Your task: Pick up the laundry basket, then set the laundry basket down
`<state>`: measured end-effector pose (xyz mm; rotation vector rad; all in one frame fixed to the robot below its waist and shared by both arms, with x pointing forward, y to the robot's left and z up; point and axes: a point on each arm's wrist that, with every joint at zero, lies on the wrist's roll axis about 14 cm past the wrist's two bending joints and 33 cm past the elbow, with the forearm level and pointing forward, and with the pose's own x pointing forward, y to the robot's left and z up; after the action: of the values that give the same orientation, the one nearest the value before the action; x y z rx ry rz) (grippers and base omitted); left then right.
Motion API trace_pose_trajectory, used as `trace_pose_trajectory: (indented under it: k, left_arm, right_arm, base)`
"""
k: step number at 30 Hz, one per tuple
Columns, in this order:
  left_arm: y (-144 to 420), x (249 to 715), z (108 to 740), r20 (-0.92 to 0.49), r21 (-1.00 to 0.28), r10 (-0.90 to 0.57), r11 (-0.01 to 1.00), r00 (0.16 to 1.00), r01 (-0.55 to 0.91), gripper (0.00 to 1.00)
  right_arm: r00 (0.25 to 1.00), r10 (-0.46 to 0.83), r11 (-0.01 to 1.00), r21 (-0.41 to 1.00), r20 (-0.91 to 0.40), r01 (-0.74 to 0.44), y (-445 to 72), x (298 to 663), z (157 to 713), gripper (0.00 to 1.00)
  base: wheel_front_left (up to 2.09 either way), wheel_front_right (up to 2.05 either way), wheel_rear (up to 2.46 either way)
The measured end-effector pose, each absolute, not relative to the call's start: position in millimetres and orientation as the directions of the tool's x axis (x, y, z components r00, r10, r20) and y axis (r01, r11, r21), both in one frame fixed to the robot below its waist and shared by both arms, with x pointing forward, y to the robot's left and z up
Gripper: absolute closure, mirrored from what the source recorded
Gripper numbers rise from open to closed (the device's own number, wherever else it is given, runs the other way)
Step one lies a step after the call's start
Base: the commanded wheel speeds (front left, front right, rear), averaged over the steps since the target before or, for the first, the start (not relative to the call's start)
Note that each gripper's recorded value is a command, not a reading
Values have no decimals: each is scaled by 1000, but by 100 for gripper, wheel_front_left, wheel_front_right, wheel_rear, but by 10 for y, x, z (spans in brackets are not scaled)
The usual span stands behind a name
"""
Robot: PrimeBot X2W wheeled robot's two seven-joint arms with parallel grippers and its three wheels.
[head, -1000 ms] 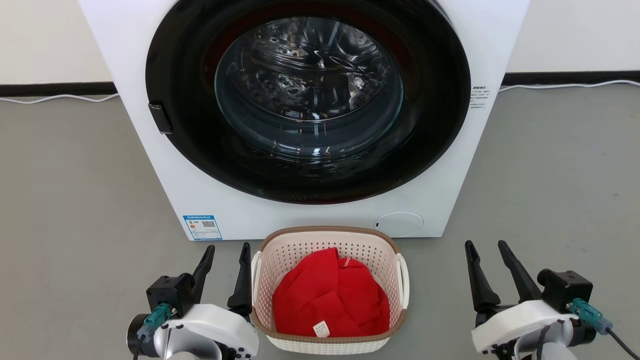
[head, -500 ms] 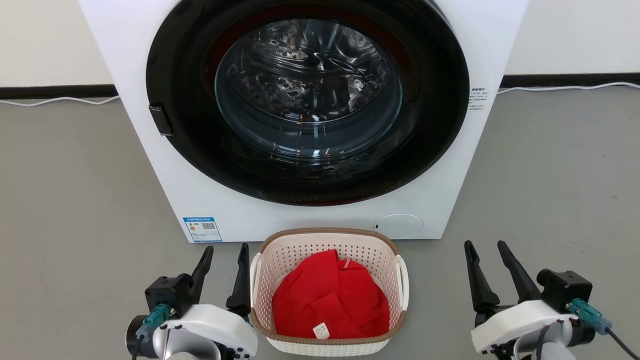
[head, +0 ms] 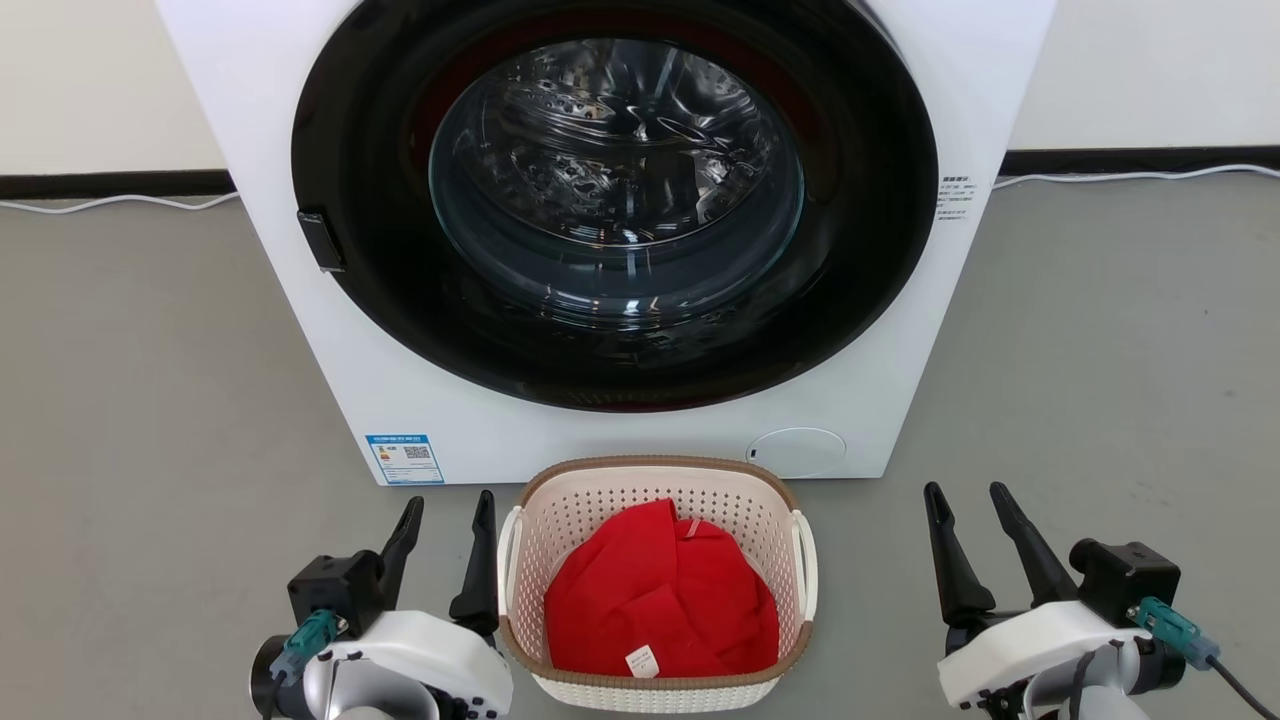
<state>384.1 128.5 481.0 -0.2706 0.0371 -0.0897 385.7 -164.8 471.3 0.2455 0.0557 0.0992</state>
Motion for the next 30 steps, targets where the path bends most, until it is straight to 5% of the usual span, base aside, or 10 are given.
trace_pose_trajectory:
  k: [2,3,10,30]
  left_arm:
    - [1286,3838,4798,-28,-271,-95,959,995,84,0]
    - [1278,3833,4792,-29,-276,-102,957,994,90,100]
    - [1310,3617,4390,-158,-283,-91,958,983,43,100]
    - [1435,3642,4380,-194,-463,-48,885,980,-48,100]
  right_arm:
    - [993,106,965,245,-44,-92,-1643,3859,4711,0]
    - [993,107,965,246,-46,-92,-1640,3857,4704,100]
    - [981,99,960,274,-164,-51,-1626,3624,4322,100]
    - [984,44,889,455,-175,41,-1736,3658,4362,100]
  base:
    - [0,0,0]
    - [0,0,0]
    - [0,0,0]
    - [0,0,0]
